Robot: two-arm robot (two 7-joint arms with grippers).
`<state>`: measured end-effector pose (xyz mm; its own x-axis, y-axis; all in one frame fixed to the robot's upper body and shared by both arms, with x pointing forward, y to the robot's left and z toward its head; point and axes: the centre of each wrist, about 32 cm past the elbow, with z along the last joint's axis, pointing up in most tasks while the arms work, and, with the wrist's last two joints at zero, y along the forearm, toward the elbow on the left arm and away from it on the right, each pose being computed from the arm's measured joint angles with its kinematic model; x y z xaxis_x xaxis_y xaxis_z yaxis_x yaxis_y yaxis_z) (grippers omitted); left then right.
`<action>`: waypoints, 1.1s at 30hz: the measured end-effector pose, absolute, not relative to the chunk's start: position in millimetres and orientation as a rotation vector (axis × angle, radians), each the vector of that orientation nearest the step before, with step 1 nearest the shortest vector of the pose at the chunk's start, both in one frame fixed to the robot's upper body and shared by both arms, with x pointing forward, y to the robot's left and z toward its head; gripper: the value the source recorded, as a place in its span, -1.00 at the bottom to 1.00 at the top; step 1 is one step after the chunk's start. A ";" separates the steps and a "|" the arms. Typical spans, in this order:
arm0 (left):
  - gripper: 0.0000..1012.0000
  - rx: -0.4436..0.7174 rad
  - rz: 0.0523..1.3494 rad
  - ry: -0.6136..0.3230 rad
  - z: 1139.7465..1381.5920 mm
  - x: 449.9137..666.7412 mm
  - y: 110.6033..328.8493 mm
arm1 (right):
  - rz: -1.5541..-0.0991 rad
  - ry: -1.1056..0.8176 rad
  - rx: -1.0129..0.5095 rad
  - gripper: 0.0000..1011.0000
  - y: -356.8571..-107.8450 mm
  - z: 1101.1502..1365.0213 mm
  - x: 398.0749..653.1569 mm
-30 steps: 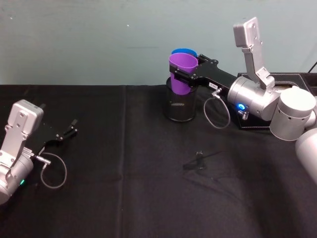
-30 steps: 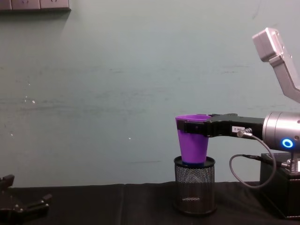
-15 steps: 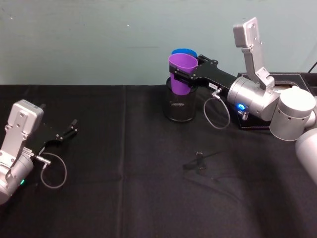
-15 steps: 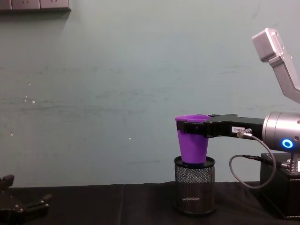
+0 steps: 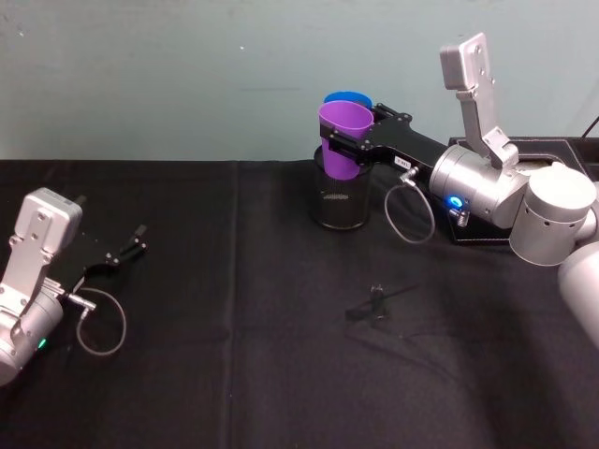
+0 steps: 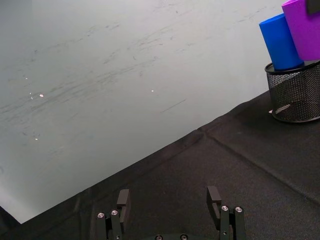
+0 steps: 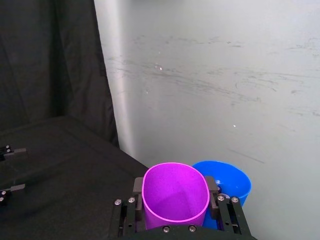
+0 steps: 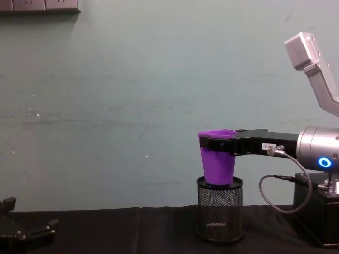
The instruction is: Pick up one cup with a gripper and tap it against the other cup.
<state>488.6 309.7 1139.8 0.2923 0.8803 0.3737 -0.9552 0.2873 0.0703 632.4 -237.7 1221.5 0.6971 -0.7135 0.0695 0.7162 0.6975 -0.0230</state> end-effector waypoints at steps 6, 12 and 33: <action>0.98 0.304 1.248 -0.285 1139.8 488.6 309.7 | -0.798 -0.057 -0.049 0.43 -237.7 1221.5 632.4; 0.98 0.304 1.248 -0.285 1139.8 488.6 309.7 | -0.798 -0.057 -0.049 0.43 -237.7 1221.5 632.4; 0.98 0.304 1.248 -0.285 1139.8 488.6 309.7 | -0.798 -0.057 -0.049 0.43 -237.7 1221.5 632.4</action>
